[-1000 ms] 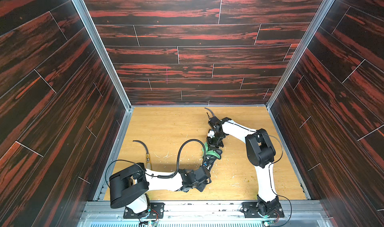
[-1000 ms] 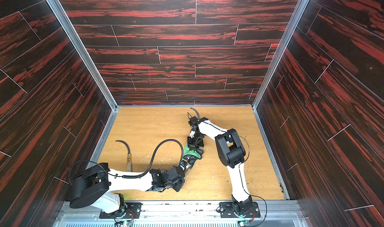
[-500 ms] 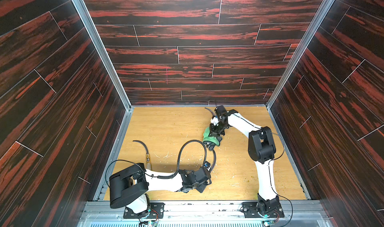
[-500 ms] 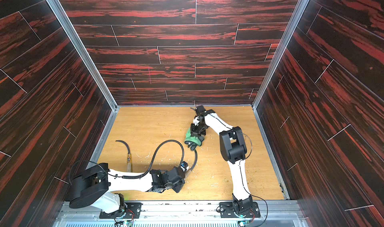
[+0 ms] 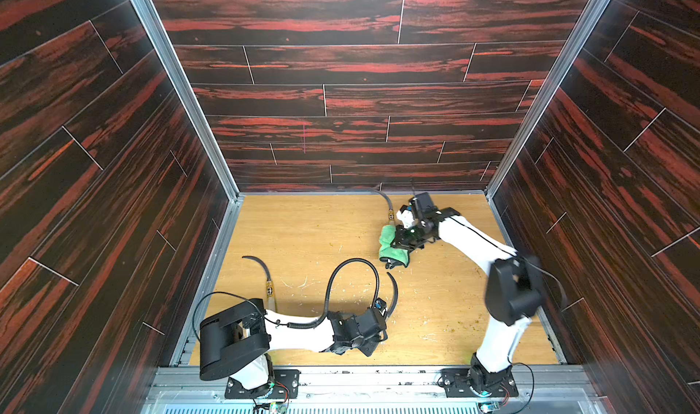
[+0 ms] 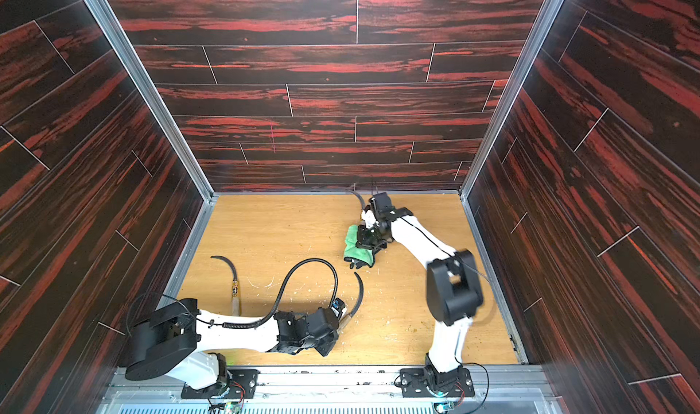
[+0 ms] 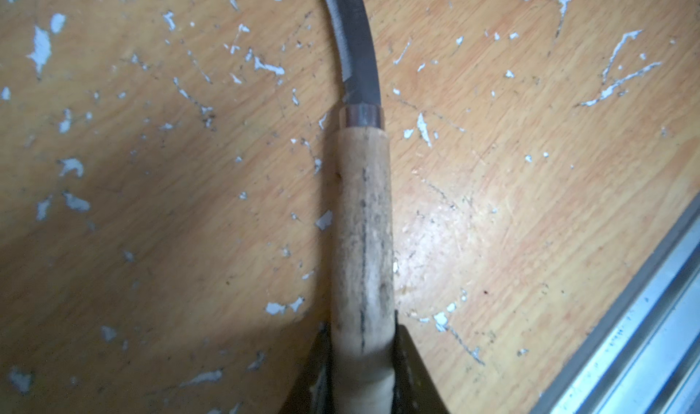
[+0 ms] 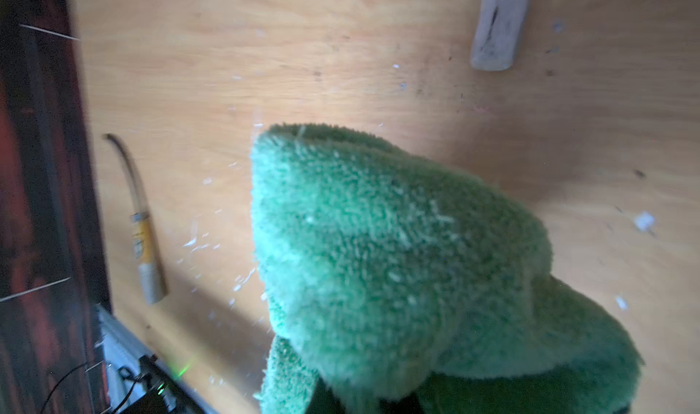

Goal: Wipe small sickles with rags
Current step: Wipe the small sickle.

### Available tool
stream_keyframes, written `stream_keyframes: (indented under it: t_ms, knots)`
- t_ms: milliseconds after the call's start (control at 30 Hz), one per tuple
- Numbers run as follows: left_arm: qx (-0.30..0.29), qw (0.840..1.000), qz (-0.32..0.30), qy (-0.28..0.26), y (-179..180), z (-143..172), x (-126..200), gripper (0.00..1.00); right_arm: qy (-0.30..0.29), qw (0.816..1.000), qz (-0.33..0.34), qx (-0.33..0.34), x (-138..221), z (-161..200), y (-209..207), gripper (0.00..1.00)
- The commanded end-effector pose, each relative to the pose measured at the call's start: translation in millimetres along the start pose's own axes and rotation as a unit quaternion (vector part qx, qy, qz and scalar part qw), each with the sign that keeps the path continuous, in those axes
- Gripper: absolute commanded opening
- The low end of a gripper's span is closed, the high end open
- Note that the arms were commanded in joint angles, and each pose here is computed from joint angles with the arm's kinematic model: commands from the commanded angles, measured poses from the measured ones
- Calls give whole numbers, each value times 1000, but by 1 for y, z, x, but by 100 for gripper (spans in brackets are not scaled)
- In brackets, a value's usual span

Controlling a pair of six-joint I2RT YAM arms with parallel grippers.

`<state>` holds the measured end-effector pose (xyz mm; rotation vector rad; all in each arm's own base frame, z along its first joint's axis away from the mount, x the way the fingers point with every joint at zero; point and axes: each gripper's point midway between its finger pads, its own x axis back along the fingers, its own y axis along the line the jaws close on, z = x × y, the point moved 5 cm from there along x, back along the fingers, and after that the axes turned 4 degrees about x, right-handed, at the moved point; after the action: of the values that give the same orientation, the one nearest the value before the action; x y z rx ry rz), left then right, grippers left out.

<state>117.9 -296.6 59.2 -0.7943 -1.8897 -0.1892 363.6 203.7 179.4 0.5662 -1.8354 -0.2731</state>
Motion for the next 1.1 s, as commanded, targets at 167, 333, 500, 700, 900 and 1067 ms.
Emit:
stream_keyframes:
  t_ms: [167, 333, 500, 700, 900, 1067]
  knots:
    - [7, 1000, -25, 10, 1, -3, -6, 0, 20, 1000, -3, 18, 32, 66, 15, 0]
    - [7, 1000, -19, 8, -3, -8, -8, 0, 81, 997, -3, -2, -8, 117, 15, 0]
    - [9, 1000, -17, 4, -2, -6, -5, 0, 131, 991, 6, -37, -48, 151, -2, 0]
    - [8, 1000, -11, 12, -1, -1, -5, 0, 159, 985, 30, -54, -93, 156, -30, 0]
    - [10, 1000, -9, 13, 2, 5, -2, 0, 141, 986, 30, -81, -107, 120, -53, 0]
    - [12, 1000, -13, 20, 6, 10, -2, 0, 128, 987, 32, -87, -109, 94, -64, 0]
